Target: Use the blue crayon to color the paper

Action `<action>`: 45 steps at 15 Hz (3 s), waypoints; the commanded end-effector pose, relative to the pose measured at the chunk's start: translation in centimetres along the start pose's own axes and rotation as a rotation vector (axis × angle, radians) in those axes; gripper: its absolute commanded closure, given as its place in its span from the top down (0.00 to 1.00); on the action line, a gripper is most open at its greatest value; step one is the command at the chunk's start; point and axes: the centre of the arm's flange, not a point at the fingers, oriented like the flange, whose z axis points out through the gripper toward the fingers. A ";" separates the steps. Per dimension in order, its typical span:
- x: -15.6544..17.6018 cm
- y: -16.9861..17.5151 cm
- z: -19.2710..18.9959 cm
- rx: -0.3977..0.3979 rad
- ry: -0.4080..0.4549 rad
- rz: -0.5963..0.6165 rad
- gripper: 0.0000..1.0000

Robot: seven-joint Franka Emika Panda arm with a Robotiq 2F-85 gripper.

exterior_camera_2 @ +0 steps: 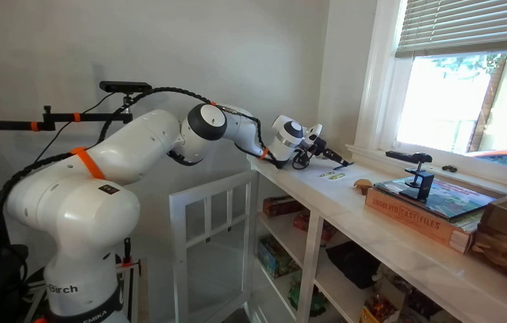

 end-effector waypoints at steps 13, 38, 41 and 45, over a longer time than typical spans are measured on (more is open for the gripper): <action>-0.9 -0.7 0.5 -0.038 -0.033 0.055 0.52; 12.2 9.0 -4.7 0.101 -0.721 0.305 1.00; 12.1 10.8 -5.5 0.092 -0.771 0.252 1.00; 12.3 12.2 -5.9 0.147 -0.778 0.177 1.00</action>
